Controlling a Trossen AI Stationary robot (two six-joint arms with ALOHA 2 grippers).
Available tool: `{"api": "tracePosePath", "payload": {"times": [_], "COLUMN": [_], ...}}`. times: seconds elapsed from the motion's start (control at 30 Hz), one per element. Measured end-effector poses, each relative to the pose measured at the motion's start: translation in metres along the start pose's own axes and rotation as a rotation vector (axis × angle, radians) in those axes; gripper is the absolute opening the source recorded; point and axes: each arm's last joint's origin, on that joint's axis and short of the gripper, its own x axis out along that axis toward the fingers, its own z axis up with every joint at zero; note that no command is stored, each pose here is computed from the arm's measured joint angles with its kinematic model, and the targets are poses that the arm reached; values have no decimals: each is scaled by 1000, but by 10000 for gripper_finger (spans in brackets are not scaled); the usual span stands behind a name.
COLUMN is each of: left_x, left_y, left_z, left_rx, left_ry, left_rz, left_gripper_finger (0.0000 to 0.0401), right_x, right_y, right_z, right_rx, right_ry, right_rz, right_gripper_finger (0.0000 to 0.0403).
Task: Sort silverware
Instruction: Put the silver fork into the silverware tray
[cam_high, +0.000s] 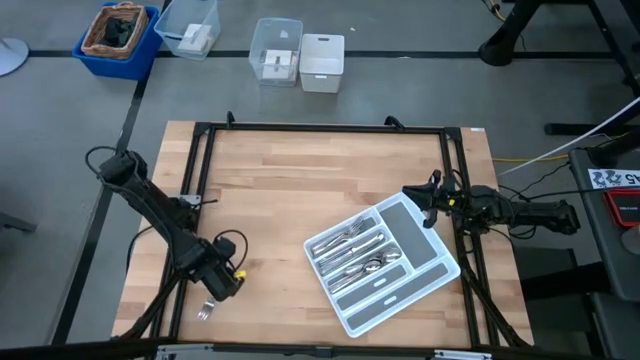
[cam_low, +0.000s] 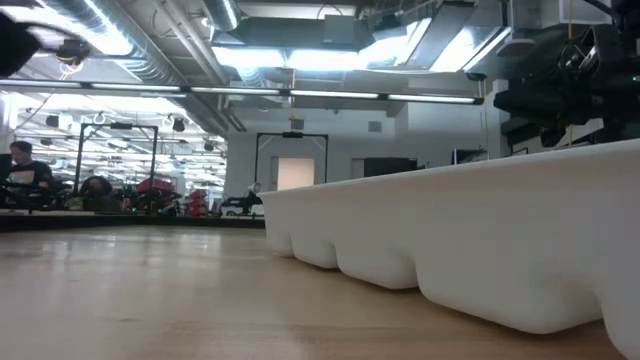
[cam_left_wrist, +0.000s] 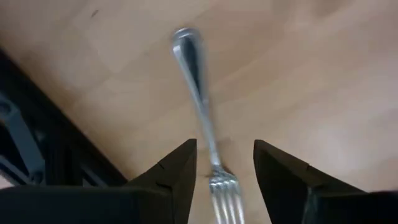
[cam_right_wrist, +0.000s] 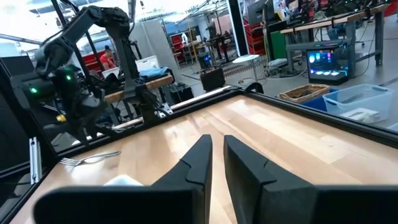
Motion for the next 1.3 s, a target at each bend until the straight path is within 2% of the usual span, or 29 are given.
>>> {"api": "tracePosePath", "payload": {"times": [0.17, 0.37, 0.57, 0.73, 0.87, 0.97, 1.13, 1.2, 1.3], "left_x": [19, 39, 55, 64, 66, 66, 67, 67, 67], "left_y": [9, 12, 28, 30, 32, 33, 33, 33, 32], "left_z": [-4, -14, -16, -16, -15, -15, -15, -15, -16], "left_rx": [-56, -68, -127, -122, -155, -172, -175, -182, -200], "left_ry": [35, 80, 66, 89, 93, 94, 97, 96, 96], "left_rz": [16, -75, -23, -70, -58, -49, -42, -46, -64], "left_gripper_finger": [144, 143, 143, 143, 139, 111, 22, 11, 15], "right_x": [0, 0, 0, 0, 0, 0, 0, 0, 0], "right_y": [0, 0, 0, 0, 0, 0, 0, 0, 0], "right_z": [0, 0, 0, 0, 0, 0, 0, 0, 0], "right_rx": [0, 0, 0, 0, 0, 0, 0, 0, 0], "right_ry": [1, 0, 0, 0, 0, 0, 0, 0, 0], "right_rz": [0, -1, -1, -1, -2, -2, -2, -2, -2], "right_gripper_finger": [46, 46, 46, 46, 46, 46, 46, 46, 46]}}
